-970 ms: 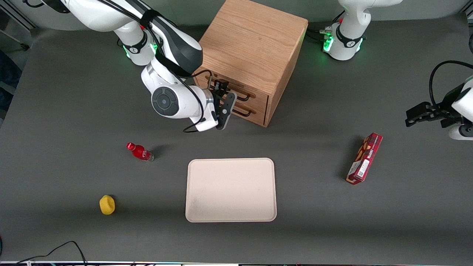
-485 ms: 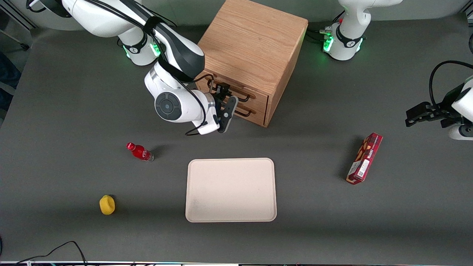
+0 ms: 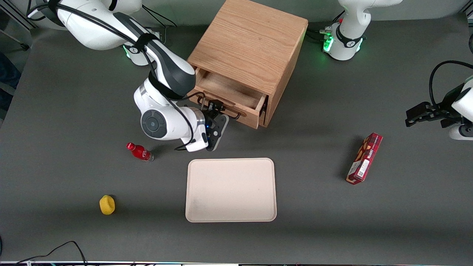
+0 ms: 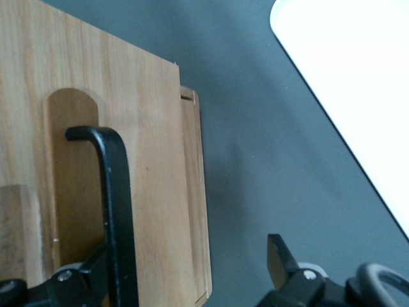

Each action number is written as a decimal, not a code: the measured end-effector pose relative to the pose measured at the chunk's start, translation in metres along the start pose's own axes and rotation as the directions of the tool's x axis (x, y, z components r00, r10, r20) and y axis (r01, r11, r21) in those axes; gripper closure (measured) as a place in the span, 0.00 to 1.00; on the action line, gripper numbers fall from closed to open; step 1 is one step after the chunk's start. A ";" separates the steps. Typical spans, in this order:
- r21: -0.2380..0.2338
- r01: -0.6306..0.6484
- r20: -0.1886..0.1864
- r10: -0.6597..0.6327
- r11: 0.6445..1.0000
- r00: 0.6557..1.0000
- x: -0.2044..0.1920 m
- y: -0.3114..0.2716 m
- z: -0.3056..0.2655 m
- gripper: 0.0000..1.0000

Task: Open upper drawer
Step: 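Pull the handle outward with the right gripper, sliding the drawer open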

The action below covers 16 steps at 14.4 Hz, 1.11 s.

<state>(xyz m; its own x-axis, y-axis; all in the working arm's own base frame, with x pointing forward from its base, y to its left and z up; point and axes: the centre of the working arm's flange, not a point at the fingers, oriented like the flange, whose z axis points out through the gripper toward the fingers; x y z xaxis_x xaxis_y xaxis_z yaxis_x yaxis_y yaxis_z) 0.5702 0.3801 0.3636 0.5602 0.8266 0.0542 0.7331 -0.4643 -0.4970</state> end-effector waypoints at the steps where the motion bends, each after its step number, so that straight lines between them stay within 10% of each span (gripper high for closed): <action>1: 0.000 -0.003 0.002 0.003 1.000 1.000 0.001 0.005 -0.007 0.00; 16: -0.093 0.033 -0.043 -0.037 0.995 0.998 -0.001 0.093 -0.053 0.00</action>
<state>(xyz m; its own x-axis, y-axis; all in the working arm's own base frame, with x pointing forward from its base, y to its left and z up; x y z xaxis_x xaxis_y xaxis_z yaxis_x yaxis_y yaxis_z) 0.6582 0.3188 0.3633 0.5489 0.8286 0.1098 0.7838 -0.4646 -0.4120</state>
